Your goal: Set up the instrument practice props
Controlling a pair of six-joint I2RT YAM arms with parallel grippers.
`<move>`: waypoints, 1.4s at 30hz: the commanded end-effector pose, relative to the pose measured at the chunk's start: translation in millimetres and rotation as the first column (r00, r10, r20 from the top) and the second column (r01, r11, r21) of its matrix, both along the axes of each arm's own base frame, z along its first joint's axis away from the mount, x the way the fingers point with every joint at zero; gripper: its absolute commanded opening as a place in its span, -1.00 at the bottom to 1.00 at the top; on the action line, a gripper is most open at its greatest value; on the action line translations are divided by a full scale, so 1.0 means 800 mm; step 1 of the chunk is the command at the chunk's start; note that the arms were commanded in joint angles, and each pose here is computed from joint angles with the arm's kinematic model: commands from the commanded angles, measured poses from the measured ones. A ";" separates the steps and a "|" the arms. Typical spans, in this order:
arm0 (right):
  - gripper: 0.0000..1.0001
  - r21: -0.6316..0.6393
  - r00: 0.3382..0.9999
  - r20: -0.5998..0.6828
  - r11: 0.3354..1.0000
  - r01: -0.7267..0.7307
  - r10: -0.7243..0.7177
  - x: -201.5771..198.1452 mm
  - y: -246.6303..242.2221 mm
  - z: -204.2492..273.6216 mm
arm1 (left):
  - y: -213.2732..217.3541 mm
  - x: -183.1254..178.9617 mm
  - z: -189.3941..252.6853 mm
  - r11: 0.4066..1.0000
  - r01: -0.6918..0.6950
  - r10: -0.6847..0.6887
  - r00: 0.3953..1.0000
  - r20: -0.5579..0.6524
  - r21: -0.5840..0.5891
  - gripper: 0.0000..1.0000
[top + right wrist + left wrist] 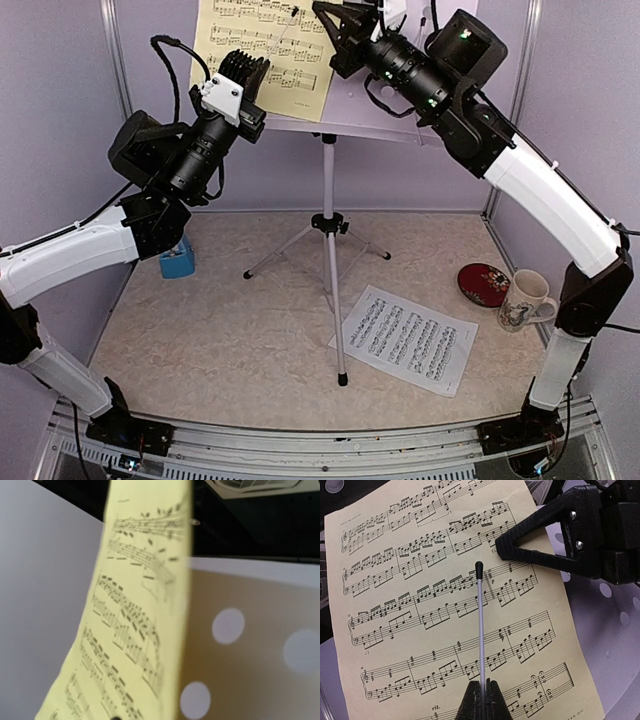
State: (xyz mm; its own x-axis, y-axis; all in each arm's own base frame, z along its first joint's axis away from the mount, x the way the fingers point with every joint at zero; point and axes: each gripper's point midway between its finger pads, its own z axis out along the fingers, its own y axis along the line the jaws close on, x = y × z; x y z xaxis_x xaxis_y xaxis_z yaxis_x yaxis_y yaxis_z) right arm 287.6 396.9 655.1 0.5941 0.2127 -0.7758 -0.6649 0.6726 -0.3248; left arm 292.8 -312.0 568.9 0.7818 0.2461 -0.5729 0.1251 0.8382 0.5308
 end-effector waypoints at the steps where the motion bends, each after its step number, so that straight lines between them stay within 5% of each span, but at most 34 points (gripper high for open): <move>1: -1.00 -0.035 0.997 0.063 0.998 0.046 -0.044 0.003 -0.001 0.008 | -0.017 -0.015 0.003 0.998 0.063 -0.063 0.998 0.030 0.008 -1.00; 42: -1.00 -0.105 0.981 0.127 0.981 0.163 -0.149 0.019 0.004 0.000 | -0.018 -0.006 -0.002 0.999 0.032 -0.032 0.999 0.022 -0.002 -1.00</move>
